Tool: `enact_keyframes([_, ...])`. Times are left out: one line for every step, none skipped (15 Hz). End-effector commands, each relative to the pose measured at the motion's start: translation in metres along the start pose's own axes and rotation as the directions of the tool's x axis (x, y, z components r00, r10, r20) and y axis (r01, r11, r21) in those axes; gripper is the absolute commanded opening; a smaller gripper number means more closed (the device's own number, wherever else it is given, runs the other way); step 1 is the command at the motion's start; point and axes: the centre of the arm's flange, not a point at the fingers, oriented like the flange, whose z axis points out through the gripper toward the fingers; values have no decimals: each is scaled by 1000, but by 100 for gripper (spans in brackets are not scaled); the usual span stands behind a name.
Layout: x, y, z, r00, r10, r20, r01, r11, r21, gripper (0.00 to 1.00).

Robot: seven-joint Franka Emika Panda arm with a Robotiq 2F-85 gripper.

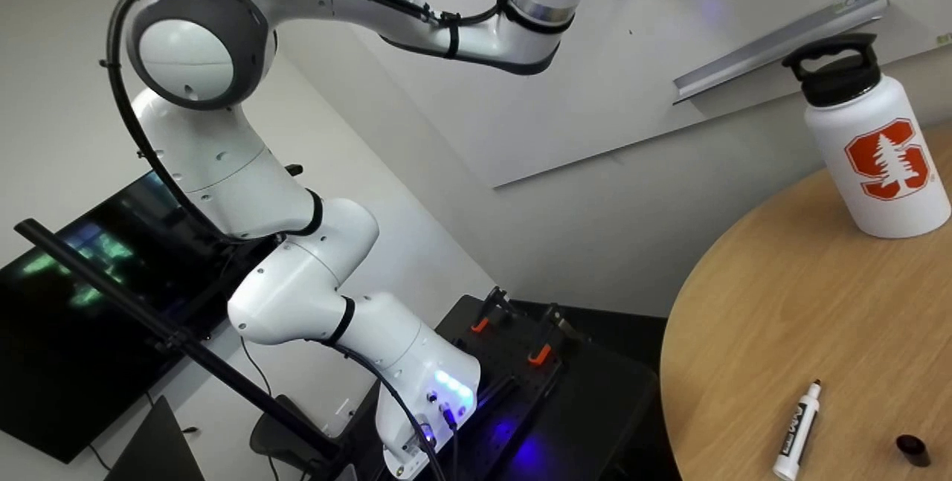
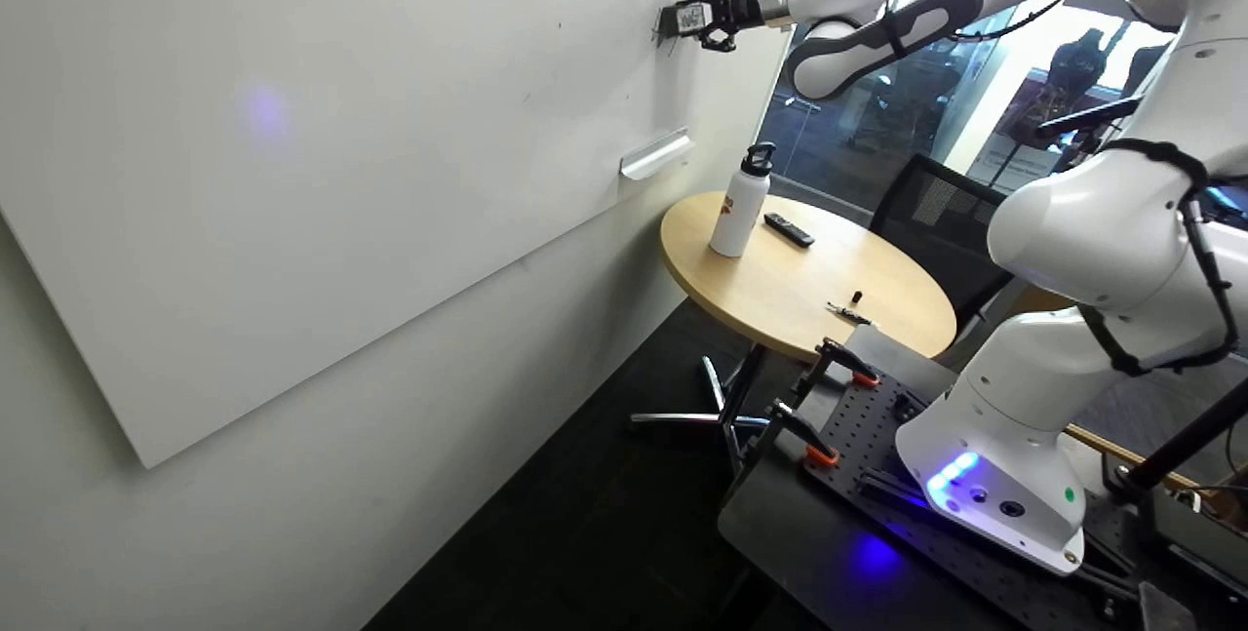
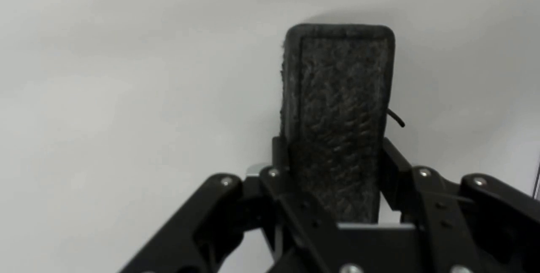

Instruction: Take the eraser and erase the writings on the whiteboard

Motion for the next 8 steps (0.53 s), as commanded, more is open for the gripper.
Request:
enact_keyframes([9,-31,18,997,-43,-61,40,998,-45,27])
enact_keyframes([8,-37,22,996,-47,-72,44,998,-38,27])
enact_keyframes([9,-43,27,995,-47,-83,45,999,-30,27])
enact_keyframes([11,-49,31,995,-47,-89,45,999,-26,27])
enact_keyframes([13,-54,34,995,-45,-86,42,999,-33,27])
enact_keyframes([16,-55,34,997,-41,-67,37,998,-56,27])
enact_keyframes([16,-54,33,999,-31,-45,27,996,-89,27])
enact_keyframes([17,-51,31,1000,-16,-21,13,993,-121,27])
